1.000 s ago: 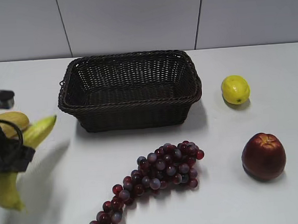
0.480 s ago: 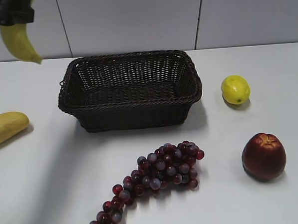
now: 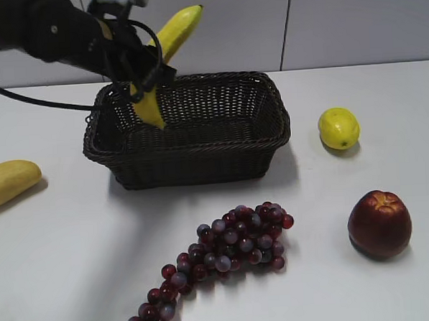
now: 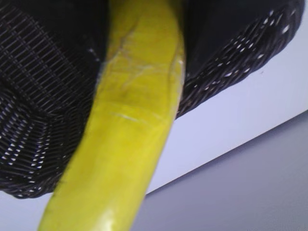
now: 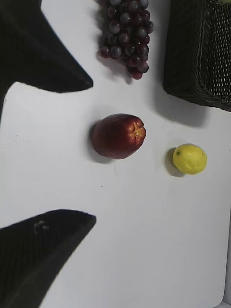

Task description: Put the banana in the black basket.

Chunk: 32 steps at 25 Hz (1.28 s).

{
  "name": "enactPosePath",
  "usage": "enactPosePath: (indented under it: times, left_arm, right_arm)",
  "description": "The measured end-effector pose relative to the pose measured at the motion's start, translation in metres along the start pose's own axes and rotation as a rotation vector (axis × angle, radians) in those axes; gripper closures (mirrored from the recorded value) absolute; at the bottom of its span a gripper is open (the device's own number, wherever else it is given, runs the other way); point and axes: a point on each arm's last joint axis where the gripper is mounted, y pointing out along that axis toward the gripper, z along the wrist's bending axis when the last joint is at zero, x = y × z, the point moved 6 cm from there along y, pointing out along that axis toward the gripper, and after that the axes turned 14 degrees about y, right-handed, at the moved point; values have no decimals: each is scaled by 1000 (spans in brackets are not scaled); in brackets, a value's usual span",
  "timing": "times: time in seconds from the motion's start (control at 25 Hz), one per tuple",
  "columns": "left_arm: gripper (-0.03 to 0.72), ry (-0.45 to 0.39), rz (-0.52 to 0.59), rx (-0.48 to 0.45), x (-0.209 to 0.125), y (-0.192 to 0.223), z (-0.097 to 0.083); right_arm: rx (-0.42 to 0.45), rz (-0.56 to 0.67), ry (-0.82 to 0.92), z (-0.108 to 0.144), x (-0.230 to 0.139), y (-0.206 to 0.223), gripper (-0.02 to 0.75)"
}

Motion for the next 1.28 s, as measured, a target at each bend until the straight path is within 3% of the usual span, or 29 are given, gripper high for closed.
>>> enactPosePath:
  times: [0.12, 0.36, 0.56, 0.84, 1.0, 1.12, 1.28]
  left_arm:
    - [274, 29, -25, -7, -3, 16, -10]
    - [273, 32, 7, -17, -12, 24, -14]
    - [58, 23, 6, -18, -12, 24, -14]
    - [39, -11, -24, -13, 1, 9, -10]
    - [43, -34, -26, 11, 23, -27, 12]
    - [59, -86, 93, 37, 26, -58, 51]
    - [93, -181, 328, 41, 6, -95, 96]
  right_arm:
    - [0, 0, 0, 0, 0, 0, 167]
    - [0, 0, 0, 0, 0, 0, 167]
    - [0, 0, 0, 0, 0, 0, 167]
    - [0, 0, 0, 0, 0, 0, 167]
    - [0, 0, 0, 0, 0, 0, 167]
    - [0, 0, 0, 0, 0, 0, 167]
    - [0, 0, 0, 0, 0, 0, 167]
